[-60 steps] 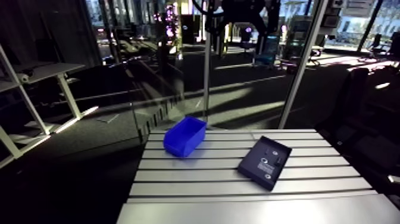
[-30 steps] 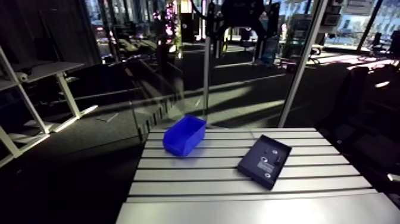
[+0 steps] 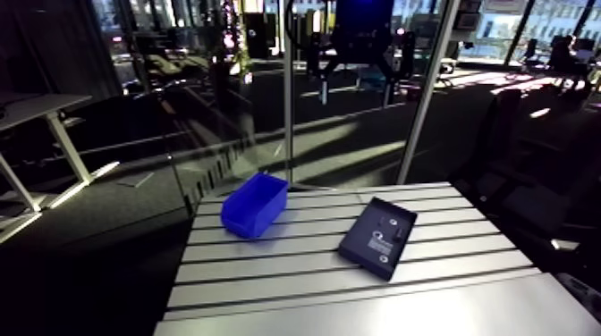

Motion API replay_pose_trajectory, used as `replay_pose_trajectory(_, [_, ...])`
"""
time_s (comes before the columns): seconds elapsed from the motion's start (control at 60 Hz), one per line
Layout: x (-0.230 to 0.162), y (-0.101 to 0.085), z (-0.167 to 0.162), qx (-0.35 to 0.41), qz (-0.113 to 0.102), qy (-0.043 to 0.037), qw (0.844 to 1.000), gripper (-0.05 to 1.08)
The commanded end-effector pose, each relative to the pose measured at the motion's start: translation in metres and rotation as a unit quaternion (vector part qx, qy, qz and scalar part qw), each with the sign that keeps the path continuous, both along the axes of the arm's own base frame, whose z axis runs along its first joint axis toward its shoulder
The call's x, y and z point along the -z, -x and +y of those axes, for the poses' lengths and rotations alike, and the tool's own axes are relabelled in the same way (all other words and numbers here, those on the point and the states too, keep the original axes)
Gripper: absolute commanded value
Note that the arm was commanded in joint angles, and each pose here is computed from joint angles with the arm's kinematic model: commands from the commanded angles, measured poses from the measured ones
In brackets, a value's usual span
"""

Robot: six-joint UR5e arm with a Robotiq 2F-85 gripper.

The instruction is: Pick up the M10 bolt from the tray and put it into the blue bin.

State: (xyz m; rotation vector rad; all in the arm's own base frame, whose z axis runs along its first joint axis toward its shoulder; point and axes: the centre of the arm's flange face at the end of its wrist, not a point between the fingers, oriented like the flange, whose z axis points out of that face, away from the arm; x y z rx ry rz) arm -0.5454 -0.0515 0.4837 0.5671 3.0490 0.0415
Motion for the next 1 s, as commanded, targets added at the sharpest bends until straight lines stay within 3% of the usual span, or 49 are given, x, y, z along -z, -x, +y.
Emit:
replay_pose_trajectory(0.017, [0.017, 0.004, 0.037, 0.066, 0.006, -0.0029, 0.998, 0.0])
replay_pose_trajectory(0.333, [0.047, 0.006, 0.057, 0.088, 0.016, -0.0057, 0.996, 0.01])
replay_pose_trajectory(0.783, [0.09, 0.011, 0.085, 0.125, 0.005, -0.0015, 0.992, 0.01])
replay_pose_trajectory(1.0, [0.108, 0.008, 0.089, 0.132, -0.005, -0.0069, 0.991, 0.01])
